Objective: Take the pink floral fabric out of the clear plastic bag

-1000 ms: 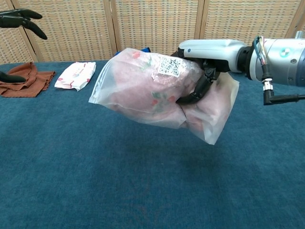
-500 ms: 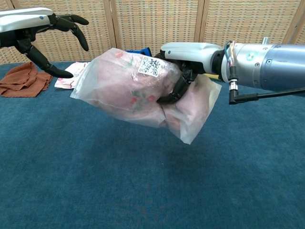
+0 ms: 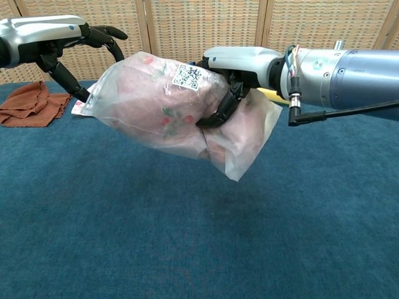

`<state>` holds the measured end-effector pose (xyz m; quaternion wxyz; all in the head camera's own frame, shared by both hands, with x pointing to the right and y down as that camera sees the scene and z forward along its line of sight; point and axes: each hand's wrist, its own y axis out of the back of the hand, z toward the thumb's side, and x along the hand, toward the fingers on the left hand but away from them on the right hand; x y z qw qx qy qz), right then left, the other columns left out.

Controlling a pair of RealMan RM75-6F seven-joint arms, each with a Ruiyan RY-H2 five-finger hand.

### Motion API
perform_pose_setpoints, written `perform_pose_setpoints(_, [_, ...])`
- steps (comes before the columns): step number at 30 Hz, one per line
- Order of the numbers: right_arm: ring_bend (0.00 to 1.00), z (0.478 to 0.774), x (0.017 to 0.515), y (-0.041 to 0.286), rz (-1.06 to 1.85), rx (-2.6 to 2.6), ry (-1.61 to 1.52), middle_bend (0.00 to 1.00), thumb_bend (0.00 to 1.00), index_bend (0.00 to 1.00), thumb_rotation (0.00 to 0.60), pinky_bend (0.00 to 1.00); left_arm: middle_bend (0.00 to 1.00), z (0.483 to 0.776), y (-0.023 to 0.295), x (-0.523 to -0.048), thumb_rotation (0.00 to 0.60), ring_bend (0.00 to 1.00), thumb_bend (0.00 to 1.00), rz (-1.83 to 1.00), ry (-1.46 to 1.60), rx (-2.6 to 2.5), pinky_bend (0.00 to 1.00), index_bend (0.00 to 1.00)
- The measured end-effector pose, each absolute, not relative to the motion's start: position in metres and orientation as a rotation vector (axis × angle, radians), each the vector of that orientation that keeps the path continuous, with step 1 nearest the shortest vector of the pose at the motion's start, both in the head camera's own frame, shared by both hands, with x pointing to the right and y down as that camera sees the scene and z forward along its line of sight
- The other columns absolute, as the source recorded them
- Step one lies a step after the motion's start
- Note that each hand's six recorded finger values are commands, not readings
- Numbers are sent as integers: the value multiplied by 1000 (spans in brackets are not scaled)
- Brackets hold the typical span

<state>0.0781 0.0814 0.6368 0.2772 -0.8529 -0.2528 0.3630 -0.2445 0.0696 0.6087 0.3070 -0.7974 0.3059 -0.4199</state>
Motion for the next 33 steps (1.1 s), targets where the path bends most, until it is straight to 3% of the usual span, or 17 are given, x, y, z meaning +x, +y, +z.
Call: perform_pose_setpoints(33, [622, 630, 63, 86, 964, -2297, -673, 579, 1000, 510, 600, 709, 0, 616, 77, -204, 600, 0, 208, -1066, 776, -2213, 0, 382])
